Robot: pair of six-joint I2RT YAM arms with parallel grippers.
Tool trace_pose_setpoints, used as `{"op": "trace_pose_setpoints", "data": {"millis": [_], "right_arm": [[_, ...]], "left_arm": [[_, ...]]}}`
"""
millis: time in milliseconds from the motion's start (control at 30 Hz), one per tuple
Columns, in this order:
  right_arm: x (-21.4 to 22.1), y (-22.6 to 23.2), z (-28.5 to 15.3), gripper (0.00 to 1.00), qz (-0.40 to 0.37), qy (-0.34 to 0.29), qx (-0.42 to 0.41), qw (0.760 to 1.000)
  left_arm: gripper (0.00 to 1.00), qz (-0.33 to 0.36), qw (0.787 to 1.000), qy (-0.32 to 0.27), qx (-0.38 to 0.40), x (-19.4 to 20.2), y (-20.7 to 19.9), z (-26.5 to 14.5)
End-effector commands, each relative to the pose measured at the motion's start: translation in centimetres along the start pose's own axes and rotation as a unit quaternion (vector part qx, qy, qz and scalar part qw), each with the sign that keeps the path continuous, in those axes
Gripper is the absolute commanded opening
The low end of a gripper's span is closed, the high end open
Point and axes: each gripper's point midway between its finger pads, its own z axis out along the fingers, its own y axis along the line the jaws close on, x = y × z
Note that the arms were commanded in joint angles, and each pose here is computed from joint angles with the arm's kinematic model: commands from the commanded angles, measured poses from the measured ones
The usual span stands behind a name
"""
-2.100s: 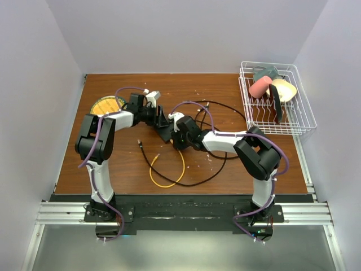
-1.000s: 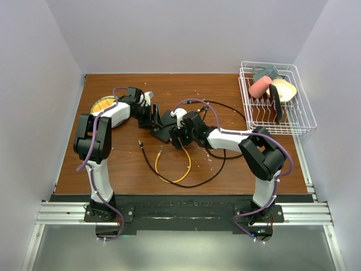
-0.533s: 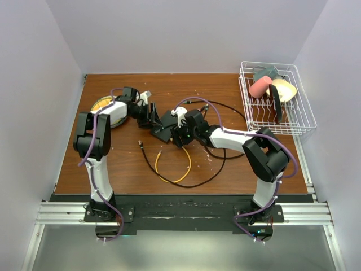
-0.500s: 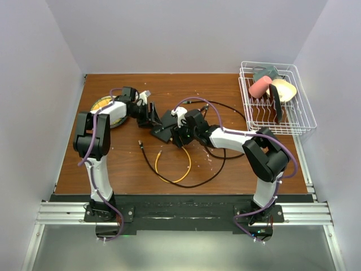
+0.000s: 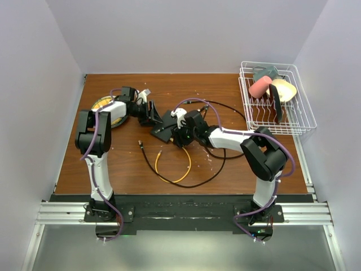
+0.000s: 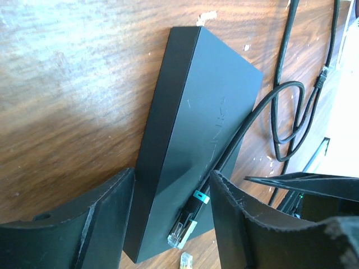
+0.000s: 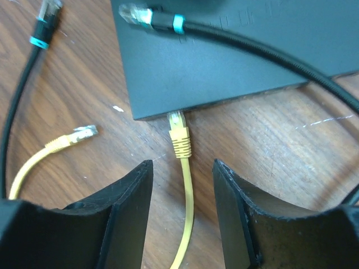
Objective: Insert the plug into the switch port
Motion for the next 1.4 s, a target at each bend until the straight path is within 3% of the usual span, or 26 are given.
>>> {"op": "trace_pose_setpoints", "data": {"millis": [0, 167, 567, 700, 1000, 1133, 1367], "right_arm": [[0.3, 0.0, 0.8, 0.49, -0.006, 0.002, -0.010, 1.000], [0.8, -0.5, 1.1, 0.43, -0.003, 0.004, 0.005, 1.000], [0.7, -0.6, 2.1, 0.09, 0.000, -0.004, 0.006, 1.000], [-0.2, -0.6, 2.5, 0.02, 0.003, -0.016, 0.006, 1.000], [-3.5, -1.0, 3.6, 0.00, 0.015, -0.051, 0.019, 0.998], [-5.0, -1.0, 3.8, 0.00, 0.026, -0.072, 0.021, 0.997], [-7.3, -0.9, 4.1, 0.00, 0.033, -0.104, 0.020, 0.994]], "left_arm": [[0.59, 0.019, 1.000, -0.011, 0.019, -1.5, -0.6, 0.0], [0.56, 0.014, 1.000, -0.008, 0.023, -1.1, -0.5, 0.2], [0.50, 0.006, 1.000, 0.012, 0.028, 0.4, -0.6, 0.1], [0.46, 0.003, 0.999, 0.031, 0.039, 1.5, -1.0, 0.3], [0.29, 0.006, 0.994, 0.095, 0.060, 5.4, -2.8, 1.4], [0.08, -0.005, 0.990, 0.120, 0.079, 7.2, -3.6, 1.5], [0.03, -0.018, 0.987, 0.143, 0.069, 9.1, -2.9, 1.4]]}}
